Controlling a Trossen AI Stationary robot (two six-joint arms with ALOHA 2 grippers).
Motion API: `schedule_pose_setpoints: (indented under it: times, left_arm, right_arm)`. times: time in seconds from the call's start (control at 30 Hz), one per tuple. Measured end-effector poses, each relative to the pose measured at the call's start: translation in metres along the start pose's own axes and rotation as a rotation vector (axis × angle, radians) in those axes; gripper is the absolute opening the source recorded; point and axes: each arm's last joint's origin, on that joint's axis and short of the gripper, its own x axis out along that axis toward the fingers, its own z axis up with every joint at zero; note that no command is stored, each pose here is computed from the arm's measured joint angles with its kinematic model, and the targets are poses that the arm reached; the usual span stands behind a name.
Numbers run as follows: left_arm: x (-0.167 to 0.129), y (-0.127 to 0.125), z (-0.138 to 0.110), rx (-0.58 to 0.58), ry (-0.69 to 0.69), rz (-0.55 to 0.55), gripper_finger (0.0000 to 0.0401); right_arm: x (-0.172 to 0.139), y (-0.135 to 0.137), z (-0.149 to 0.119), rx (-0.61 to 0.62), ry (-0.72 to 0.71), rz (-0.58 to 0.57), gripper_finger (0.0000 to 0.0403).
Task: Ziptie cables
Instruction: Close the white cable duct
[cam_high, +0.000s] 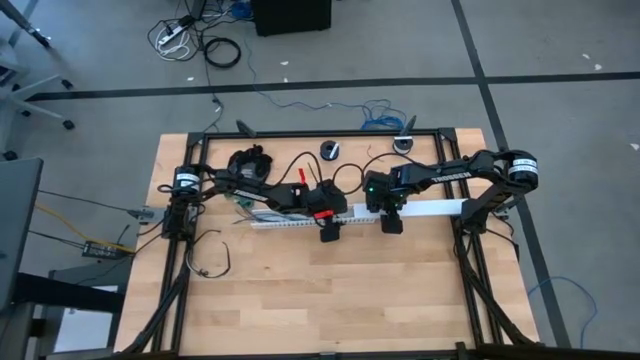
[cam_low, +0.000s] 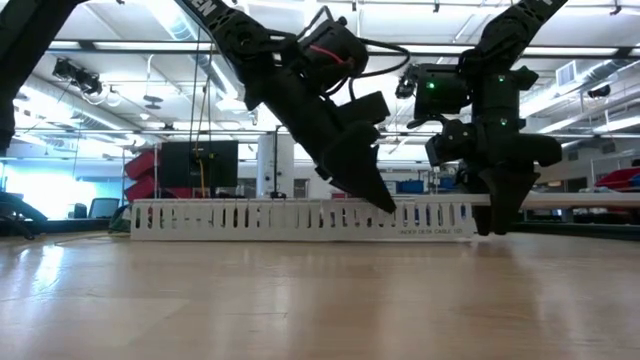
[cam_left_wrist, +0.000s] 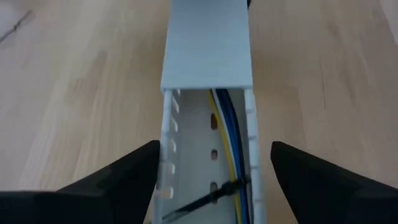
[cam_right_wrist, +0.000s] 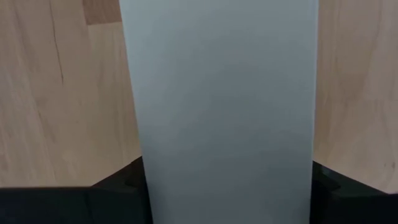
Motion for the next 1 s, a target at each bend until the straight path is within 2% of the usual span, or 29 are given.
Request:
schedule_pose_setpoints:
  times: [0.47, 1.0]
  left_arm:
    - [0.010, 0.000, -0.003, -0.010, -0.019, 0.029, 0.0299]
    - [0.010, 0.000, 0.000, -0.014, -0.050, 0.039, 0.0260]
  right_arm:
    - [0.000, 0.000, 0.001, 0.001, -0.015, -0.003, 0.0222]
    - [0.000, 0.000, 0.001, 0.003, -0.015, -0.002, 0.0224]
